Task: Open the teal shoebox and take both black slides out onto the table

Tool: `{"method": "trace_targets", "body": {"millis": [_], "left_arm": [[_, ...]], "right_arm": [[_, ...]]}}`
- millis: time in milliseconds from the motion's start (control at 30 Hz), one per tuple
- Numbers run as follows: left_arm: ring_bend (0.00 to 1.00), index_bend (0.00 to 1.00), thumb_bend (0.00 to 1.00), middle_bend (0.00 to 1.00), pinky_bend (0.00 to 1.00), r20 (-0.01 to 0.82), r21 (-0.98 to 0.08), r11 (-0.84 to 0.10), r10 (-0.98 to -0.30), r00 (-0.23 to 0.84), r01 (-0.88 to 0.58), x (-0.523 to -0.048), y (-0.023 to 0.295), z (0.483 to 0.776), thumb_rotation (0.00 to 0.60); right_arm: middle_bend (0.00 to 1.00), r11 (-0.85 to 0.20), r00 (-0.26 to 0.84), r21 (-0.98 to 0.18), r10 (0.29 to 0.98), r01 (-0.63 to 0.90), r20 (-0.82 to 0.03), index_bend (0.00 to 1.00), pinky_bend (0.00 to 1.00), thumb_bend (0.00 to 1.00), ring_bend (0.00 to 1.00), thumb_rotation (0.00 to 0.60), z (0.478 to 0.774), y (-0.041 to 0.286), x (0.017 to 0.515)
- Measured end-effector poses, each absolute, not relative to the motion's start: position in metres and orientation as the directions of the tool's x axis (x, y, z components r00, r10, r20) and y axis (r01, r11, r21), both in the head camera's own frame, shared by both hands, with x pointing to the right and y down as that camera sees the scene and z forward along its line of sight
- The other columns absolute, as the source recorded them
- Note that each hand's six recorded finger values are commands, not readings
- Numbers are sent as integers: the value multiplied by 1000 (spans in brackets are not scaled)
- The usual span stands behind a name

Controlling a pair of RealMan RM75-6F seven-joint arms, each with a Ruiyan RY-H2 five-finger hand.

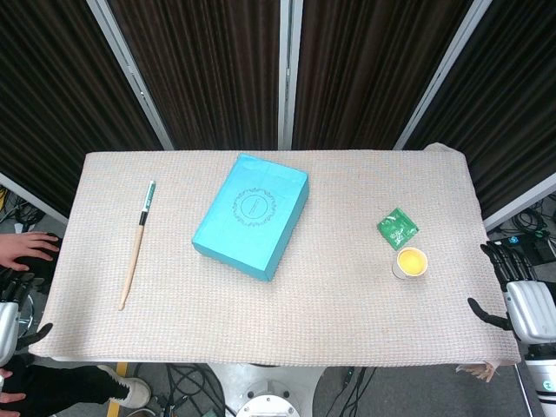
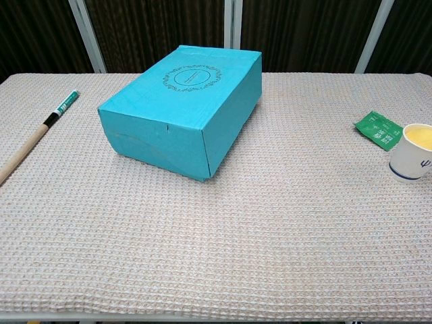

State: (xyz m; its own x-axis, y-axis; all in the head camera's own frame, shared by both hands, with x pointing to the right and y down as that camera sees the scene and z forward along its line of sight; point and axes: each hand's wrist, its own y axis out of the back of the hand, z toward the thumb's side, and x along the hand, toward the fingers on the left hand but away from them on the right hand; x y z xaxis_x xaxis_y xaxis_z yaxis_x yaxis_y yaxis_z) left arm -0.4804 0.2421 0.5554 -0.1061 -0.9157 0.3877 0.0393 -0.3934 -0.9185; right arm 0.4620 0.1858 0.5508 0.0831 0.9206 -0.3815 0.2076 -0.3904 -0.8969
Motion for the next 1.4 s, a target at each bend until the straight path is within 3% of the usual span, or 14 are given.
{"method": "trace_targets", "body": {"millis": [400,800,1033,1400], "left_arm": [[80,268,94,209,112,386,-920,-390,-919,-85,46,-474,235,560,600],[80,219,94,208,121,308,-950,-311,-932,194,12,-419,166,568,600],[79,121,93,127,134,286,-944,-325,-891,352,-58,-366,130,609,600],[53,88,92,71,141,254,-939,-330,-853,455,-95,-301,120,685,600]], "right_arm": [[50,-391,93,-898,920,200,-380,49,0,169,0,600,552,178,462],[50,-347,131,-925,935,156,-329,49,0,169,0,600,532,159,456],[47,-359,135,-922,930,144,-341,49,0,169,0,600,531,156,451],[46,-378,115,-916,924,138,-364,48,0,169,0,600,533,158,452]]}}
